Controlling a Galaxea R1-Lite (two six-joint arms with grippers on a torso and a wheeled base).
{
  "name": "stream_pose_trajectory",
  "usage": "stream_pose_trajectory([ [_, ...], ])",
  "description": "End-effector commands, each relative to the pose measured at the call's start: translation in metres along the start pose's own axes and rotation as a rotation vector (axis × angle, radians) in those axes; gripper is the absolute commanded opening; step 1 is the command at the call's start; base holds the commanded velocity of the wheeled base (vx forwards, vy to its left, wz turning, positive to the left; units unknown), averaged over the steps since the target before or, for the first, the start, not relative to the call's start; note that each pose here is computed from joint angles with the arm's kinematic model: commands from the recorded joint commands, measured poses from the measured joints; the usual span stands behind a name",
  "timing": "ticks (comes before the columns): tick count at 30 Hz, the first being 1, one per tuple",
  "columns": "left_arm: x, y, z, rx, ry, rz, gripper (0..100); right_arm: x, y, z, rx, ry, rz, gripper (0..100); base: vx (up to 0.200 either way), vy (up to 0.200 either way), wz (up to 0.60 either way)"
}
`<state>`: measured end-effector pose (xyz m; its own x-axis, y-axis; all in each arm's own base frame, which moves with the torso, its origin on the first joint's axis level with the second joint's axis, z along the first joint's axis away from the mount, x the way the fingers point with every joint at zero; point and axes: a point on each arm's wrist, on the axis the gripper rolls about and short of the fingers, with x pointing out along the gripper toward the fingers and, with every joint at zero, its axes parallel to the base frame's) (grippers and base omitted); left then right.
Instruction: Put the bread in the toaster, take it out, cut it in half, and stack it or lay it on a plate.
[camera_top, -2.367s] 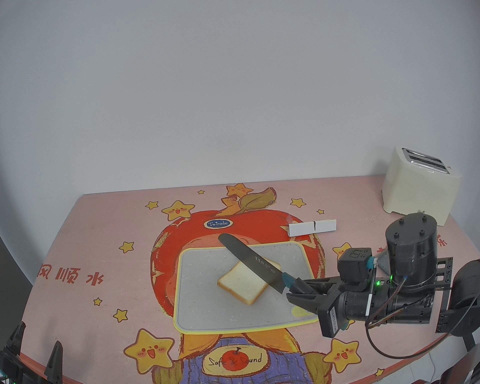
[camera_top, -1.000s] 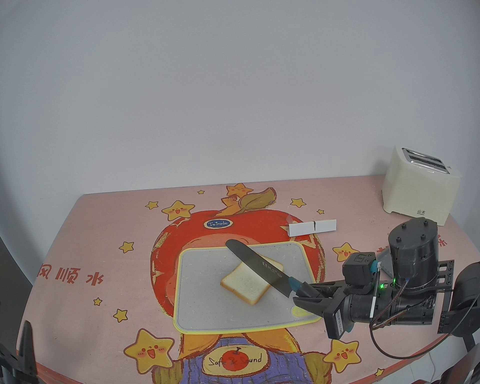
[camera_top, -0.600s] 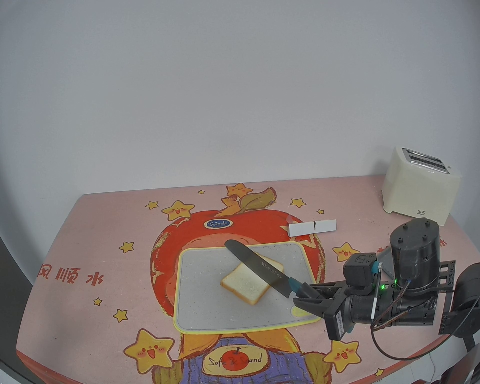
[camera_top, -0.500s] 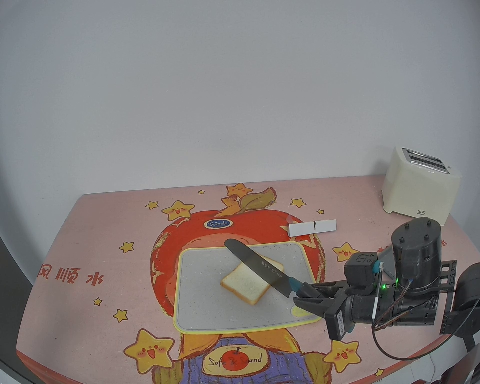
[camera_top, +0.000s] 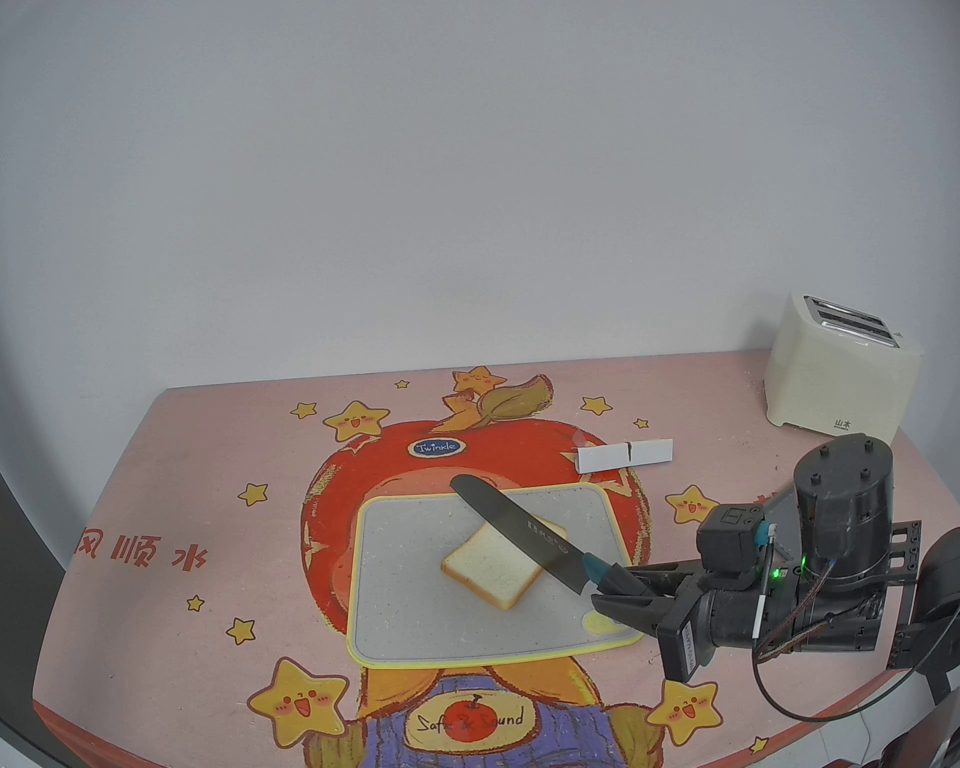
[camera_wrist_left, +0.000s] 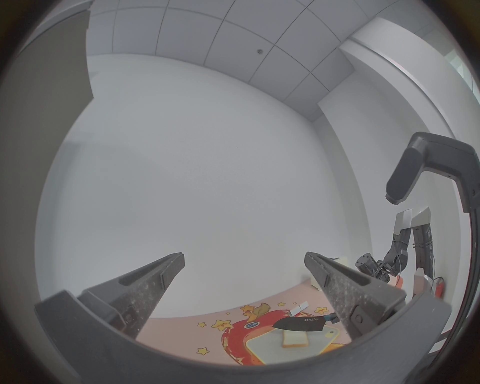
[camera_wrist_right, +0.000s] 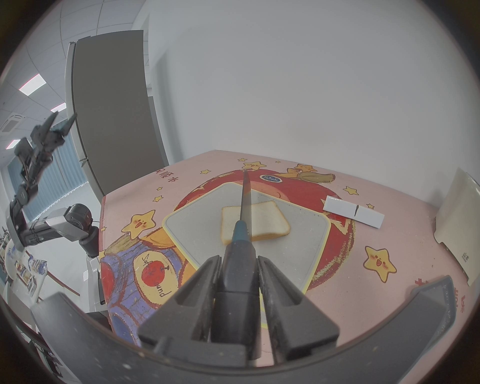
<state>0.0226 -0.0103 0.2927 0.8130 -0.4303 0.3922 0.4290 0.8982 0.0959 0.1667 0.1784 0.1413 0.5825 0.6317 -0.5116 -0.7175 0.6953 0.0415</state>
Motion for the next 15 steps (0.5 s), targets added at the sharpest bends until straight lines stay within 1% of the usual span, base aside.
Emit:
stream_pose_trajectory([
  [1,0.047,0.014,-0.007,-0.016,0.046,-0.062,100,0.000,0.000,-0.001,0.000,0.003,0.000,0,0.000,0.000,0.00],
  [2,0.056,0.017,-0.011,-0.017,0.052,-0.080,100,0.000,0.000,-0.001,0.000,0.003,0.002,0,0.000,0.000,0.00],
  [5,0.070,0.022,-0.023,-0.029,0.091,-0.086,100,0.001,0.000,-0.002,0.000,0.008,0.003,0,0.000,0.000,0.00],
  [7,0.074,0.023,-0.026,-0.032,0.101,-0.091,100,0.001,0.000,-0.002,0.000,0.011,0.003,0,0.000,0.000,0.00],
  [9,0.080,0.024,-0.032,-0.044,0.127,-0.125,100,0.001,0.000,-0.002,-0.001,0.011,0.004,0,0.000,0.000,0.00],
  [10,0.082,0.024,-0.034,-0.046,0.132,-0.142,100,0.001,0.001,-0.002,-0.002,0.011,0.006,0,0.000,0.000,0.00],
  [11,0.082,0.024,-0.034,-0.046,0.132,-0.142,100,0.001,0.001,-0.002,-0.002,0.011,0.006,0,0.000,0.000,0.00],
  [12,0.087,0.025,-0.039,-0.058,0.154,-0.185,100,0.001,0.002,-0.002,-0.003,0.011,0.008,0,0.000,0.000,0.00],
  [13,0.088,0.025,-0.041,-0.061,0.162,-0.202,100,0.001,0.002,-0.003,-0.003,0.013,0.008,0,0.000,0.000,0.00],
  [15,0.094,0.027,-0.047,-0.059,0.184,-0.225,100,0.001,0.002,-0.003,-0.003,0.014,0.008,0,0.000,0.000,0.00],
])
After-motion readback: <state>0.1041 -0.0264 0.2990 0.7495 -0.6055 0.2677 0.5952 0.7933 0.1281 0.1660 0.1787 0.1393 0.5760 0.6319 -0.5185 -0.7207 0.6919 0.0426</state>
